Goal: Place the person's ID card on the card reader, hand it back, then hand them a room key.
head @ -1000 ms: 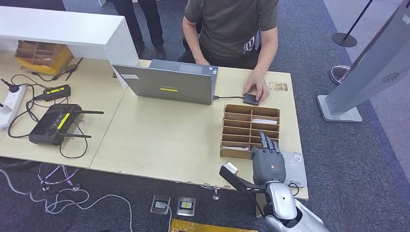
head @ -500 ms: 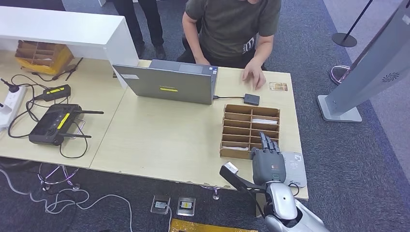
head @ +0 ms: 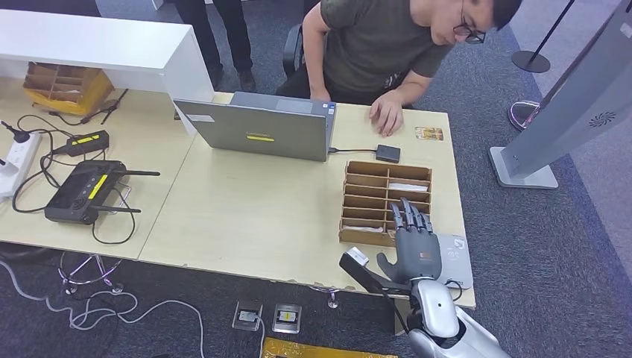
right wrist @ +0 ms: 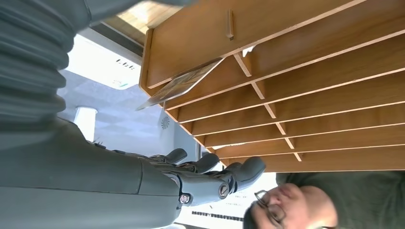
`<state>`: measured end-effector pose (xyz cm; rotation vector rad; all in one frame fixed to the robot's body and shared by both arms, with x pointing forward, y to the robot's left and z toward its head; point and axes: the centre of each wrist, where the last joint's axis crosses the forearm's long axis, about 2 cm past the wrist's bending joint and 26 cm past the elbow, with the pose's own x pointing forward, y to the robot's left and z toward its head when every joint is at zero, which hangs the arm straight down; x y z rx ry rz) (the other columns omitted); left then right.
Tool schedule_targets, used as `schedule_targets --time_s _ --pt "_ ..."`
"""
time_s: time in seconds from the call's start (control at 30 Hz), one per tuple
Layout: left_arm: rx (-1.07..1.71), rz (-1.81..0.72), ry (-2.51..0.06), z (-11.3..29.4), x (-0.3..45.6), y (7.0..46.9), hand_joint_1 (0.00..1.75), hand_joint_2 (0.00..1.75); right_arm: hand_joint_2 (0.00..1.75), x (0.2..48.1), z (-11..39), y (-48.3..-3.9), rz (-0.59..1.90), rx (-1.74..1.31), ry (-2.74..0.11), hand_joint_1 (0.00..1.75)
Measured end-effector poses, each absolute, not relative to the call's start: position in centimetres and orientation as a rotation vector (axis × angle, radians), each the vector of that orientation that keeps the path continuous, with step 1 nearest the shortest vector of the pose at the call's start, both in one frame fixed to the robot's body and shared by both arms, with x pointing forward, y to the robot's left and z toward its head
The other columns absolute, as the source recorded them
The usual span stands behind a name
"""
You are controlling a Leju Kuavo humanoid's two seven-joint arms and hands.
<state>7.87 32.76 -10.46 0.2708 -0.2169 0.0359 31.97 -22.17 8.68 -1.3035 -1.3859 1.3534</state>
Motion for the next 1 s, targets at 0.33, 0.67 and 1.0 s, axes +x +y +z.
schedule_targets --time_s 0.33,0.67,1.0 --pt "0.273 0.036 -0.217 -10.45 7.89 32.93 0.00 0.00 1.75 32.20 8.75 -22.30 1.348 -1.314 -1.388 0.00" --pt "0.273 0.038 -0.216 -10.46 7.84 32.95 0.00 0.00 1.75 32.55 8.82 -22.50 1.363 -1.326 -1.359 0.00" --pt "0.277 0.040 -0.214 -10.46 7.77 33.09 0.00 0.00 1.75 32.64 8.69 -22.77 1.366 -1.338 -1.330 0.00"
